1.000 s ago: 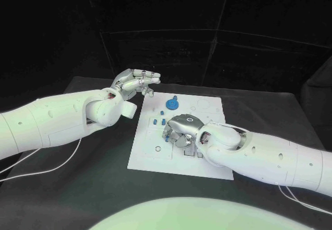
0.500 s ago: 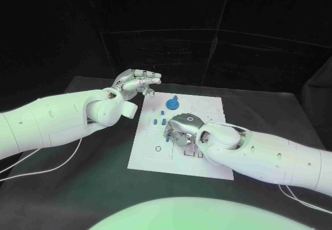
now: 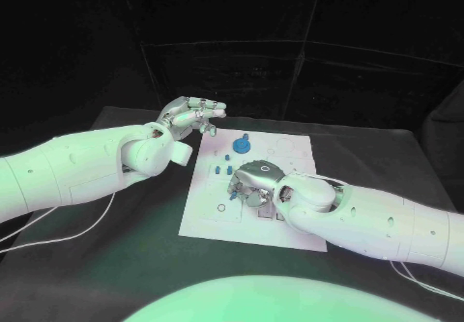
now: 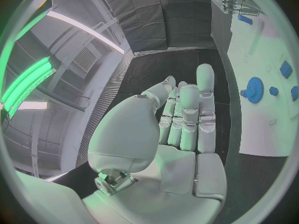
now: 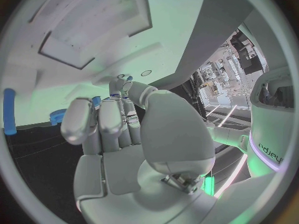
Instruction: Assemble the parts on the task board
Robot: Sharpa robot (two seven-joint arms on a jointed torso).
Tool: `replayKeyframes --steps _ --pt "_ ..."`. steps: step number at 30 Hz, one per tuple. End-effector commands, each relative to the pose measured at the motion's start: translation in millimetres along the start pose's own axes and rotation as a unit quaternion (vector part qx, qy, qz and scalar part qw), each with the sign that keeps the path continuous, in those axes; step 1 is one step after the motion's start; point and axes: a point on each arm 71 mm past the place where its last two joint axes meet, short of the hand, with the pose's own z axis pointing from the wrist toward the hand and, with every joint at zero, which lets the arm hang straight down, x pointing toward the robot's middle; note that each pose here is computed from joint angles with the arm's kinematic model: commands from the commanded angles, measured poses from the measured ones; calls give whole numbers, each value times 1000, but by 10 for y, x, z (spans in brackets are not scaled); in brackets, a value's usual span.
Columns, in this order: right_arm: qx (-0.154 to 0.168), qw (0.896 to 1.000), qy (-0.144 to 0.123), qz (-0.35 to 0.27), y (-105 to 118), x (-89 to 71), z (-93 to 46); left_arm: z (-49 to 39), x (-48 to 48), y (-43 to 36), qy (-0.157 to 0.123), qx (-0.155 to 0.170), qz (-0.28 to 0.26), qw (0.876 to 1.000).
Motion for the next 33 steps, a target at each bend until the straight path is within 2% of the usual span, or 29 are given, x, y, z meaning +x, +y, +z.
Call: replayKeyframes --steps 1,10,26,33 --pt "-6 1000 -5 -5 19 -15 -4 6 1 -12 5 2 -4 1000" --pt "1 1000 -4 -14 2 -15 -23 7 -11 -9 4 0 -3 1000" --pt "5 1000 -26 -11 -21 -53 -73 2 -9 1 8 -5 -5 1000" --pt "10 999 -38 1 -43 -77 -119 -35 -11 47 11 -14 -4 1000"
